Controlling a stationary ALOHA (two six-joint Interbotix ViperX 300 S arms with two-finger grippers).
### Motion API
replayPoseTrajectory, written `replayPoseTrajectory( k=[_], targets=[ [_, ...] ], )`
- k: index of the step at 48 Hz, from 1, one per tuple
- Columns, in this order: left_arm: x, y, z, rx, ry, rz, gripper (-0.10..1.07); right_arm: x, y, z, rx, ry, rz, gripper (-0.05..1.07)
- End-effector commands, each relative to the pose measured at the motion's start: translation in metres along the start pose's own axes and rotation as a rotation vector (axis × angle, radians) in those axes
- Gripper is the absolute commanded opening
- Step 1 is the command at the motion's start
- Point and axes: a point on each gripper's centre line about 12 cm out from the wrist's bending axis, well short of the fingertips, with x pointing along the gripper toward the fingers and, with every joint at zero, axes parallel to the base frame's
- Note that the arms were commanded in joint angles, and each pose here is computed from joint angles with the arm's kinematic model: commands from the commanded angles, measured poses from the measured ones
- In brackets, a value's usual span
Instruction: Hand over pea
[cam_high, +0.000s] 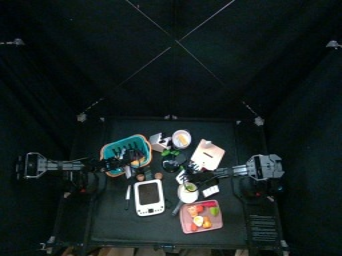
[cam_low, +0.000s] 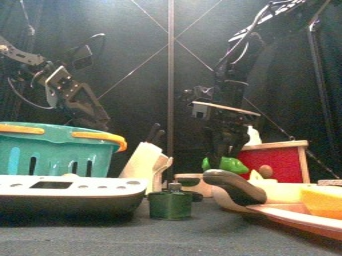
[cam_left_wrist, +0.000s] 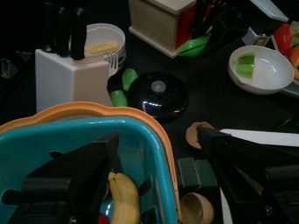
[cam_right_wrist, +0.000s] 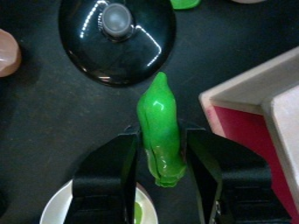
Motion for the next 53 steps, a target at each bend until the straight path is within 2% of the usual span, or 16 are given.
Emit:
replayPoseTrajectory(
  k=[1, 7, 14, 21, 27, 32, 36, 42, 53],
  targets=[
    [0.0, -0.001, 0.005, 0.006, -0.019, 0.0, 1.03, -0.021, 0.004, 0.014, 0.012, -0.06, 0.071, 0.62],
    [0.0, -0.007, 0.009, 0.045, -0.031, -0.023, 1.03, -0.031, 0.007, 0.019, 0.007, -0.107, 0.142, 0.62],
    [0.0, -0.026, 0.02, 0.196, -0.078, -0.101, 1.03, -0.046, 0.01, 0.023, -0.028, -0.193, 0.288, 0.62],
    [0.001, -0.044, 0.035, 0.322, -0.174, -0.153, 1.03, -0.057, 0.015, 0.018, -0.081, -0.27, 0.479, 0.62],
    [0.006, -0.054, 0.05, 0.363, -0.254, -0.165, 1.03, -0.056, 0.014, 0.016, -0.138, -0.332, 0.638, 0.62],
    [0.015, -0.063, 0.053, 0.375, -0.264, -0.185, 1.03, -0.055, 0.012, 0.018, -0.173, -0.37, 0.734, 0.62],
    [0.022, -0.071, 0.052, 0.382, -0.249, -0.205, 1.03, -0.053, 0.008, 0.021, -0.189, -0.391, 0.779, 0.62],
    [0.038, -0.083, 0.048, 0.39, -0.214, -0.231, 1.03, -0.046, 0.0, 0.023, -0.22, -0.407, 0.801, 0.62],
    [0.063, -0.095, 0.062, 0.358, -0.209, -0.232, 1.03, -0.047, 0.001, 0.023, -0.279, -0.427, 0.829, 0.62]
  ],
)
